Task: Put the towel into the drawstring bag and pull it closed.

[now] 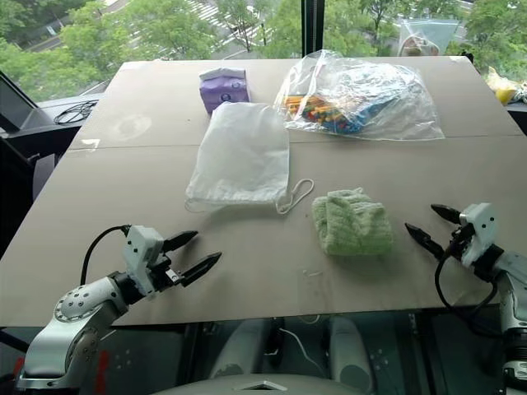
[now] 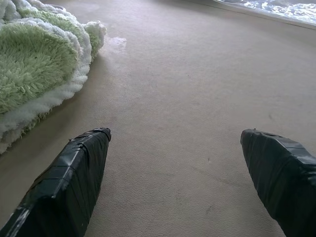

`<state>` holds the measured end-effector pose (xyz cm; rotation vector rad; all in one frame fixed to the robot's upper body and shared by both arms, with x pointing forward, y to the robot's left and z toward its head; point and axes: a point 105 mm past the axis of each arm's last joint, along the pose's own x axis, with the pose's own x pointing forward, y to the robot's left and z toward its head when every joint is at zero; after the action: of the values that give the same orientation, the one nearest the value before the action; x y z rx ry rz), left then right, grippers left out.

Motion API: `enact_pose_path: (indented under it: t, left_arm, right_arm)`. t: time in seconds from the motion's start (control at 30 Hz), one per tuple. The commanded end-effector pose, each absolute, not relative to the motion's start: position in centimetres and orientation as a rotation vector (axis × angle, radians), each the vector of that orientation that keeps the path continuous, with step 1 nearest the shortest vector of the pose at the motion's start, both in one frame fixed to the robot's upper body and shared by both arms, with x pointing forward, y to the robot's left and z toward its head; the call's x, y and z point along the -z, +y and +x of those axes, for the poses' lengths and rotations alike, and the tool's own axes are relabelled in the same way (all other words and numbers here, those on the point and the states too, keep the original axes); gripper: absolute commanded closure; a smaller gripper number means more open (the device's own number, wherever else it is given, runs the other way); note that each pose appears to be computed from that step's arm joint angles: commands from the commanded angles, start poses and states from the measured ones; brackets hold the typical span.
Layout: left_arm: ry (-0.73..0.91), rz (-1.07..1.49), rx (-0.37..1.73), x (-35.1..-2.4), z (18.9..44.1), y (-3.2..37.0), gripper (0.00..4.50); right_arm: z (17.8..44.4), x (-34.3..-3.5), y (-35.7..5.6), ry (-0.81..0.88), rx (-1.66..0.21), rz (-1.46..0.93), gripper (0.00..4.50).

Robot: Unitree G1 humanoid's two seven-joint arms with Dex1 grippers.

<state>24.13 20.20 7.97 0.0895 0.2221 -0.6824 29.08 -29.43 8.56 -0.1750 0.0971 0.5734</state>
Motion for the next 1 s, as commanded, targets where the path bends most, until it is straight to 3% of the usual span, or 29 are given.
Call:
enact_pose_path:
  t: [0.03,0.5,0.67,0.77,0.83,1.0]
  left_arm:
    - [0.172,0.127,0.684,-9.4,24.5,20.2,0.07]
    - [0.124,0.123,0.689,-10.5,24.7,20.1,0.07]
    - [0.019,0.078,0.679,-12.5,25.7,20.1,0.07]
    - [-0.043,0.052,0.675,-14.0,26.5,20.5,0.07]
    - [-0.072,0.094,0.680,-14.8,27.2,20.7,0.07]
    - [-0.117,0.328,0.675,-15.7,29.3,20.8,0.07]
  right_arm:
    - [29.2,-10.4,-29.7,0.022,-0.562,-0.192,0.00]
    - [29.2,-11.0,-29.6,-0.002,-0.568,-0.181,0.00]
    - [29.1,-11.3,-29.5,-0.008,-0.576,-0.191,0.00]
    - [29.1,-12.3,-29.2,-0.037,-0.585,-0.210,0.00]
    - [29.3,-14.6,-28.3,-0.114,-0.597,-0.182,0.00]
    - [28.3,-18.3,-22.2,-0.217,-0.777,-0.109,0.00]
